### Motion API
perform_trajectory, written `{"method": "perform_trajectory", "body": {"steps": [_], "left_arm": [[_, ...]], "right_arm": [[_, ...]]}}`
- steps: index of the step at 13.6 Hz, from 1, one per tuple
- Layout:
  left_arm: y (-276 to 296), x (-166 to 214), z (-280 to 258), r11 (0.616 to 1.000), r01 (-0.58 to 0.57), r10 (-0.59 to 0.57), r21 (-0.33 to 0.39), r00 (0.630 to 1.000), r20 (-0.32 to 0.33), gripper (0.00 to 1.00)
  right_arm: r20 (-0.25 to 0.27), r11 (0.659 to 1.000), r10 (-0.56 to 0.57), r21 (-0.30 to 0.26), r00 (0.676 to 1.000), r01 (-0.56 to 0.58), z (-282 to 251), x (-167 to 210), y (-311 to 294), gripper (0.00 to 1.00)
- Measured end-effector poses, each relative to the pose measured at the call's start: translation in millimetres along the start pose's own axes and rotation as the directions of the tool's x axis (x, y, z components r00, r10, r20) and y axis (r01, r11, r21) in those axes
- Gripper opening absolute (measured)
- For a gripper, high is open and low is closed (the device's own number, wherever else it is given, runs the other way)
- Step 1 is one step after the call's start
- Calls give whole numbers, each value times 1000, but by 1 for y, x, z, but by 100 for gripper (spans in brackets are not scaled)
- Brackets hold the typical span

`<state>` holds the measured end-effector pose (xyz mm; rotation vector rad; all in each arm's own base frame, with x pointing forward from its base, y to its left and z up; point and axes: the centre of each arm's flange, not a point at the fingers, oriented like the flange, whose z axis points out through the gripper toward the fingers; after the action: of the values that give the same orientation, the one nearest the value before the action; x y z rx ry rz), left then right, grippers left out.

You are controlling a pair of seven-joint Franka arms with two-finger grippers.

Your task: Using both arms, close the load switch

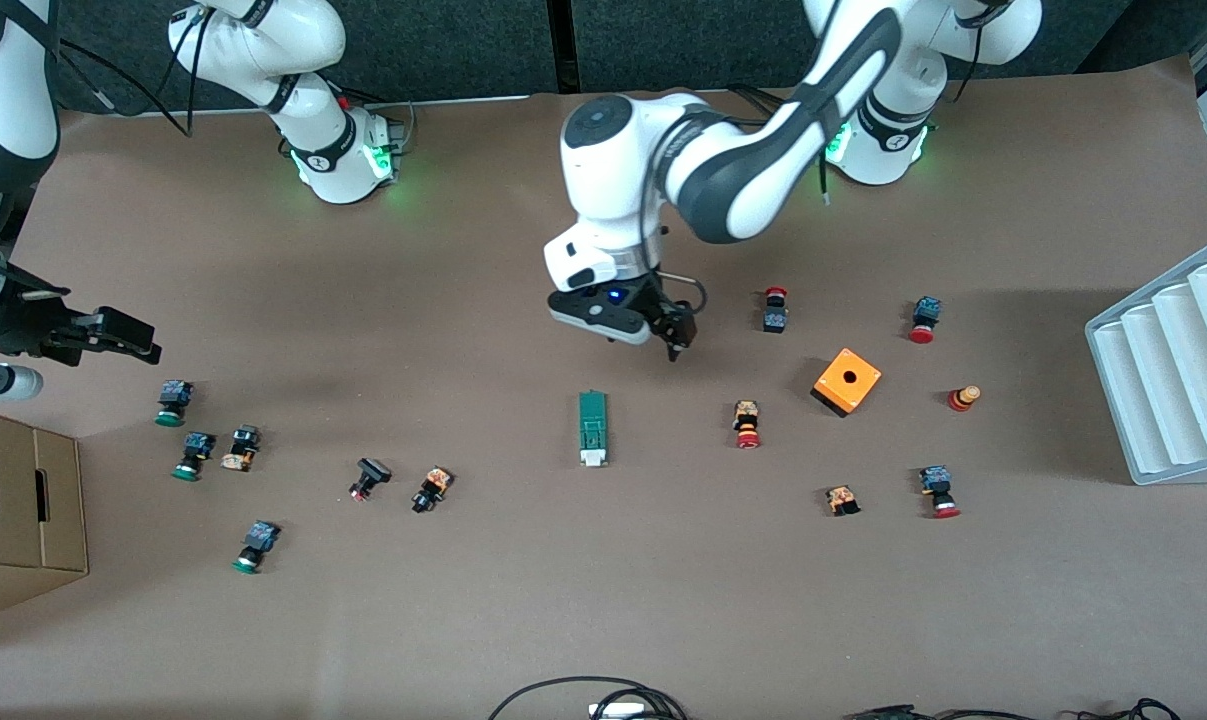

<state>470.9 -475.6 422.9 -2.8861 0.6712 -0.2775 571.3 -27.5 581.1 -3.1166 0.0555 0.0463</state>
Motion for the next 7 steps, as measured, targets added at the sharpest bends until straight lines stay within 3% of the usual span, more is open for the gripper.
{"method": "perform_trajectory", "body": {"steps": [4, 7], "left_arm": [[-61, 12, -31, 998, 2, 5, -69, 995, 98, 100], [-130, 27, -47, 988, 29, -10, -150, 992, 130, 100]], "right_arm": [[0, 1000, 2, 0, 1000, -2, 0, 0, 1, 100], [0, 1000, 4, 0, 1000, -4, 0, 0, 2, 100]]}}
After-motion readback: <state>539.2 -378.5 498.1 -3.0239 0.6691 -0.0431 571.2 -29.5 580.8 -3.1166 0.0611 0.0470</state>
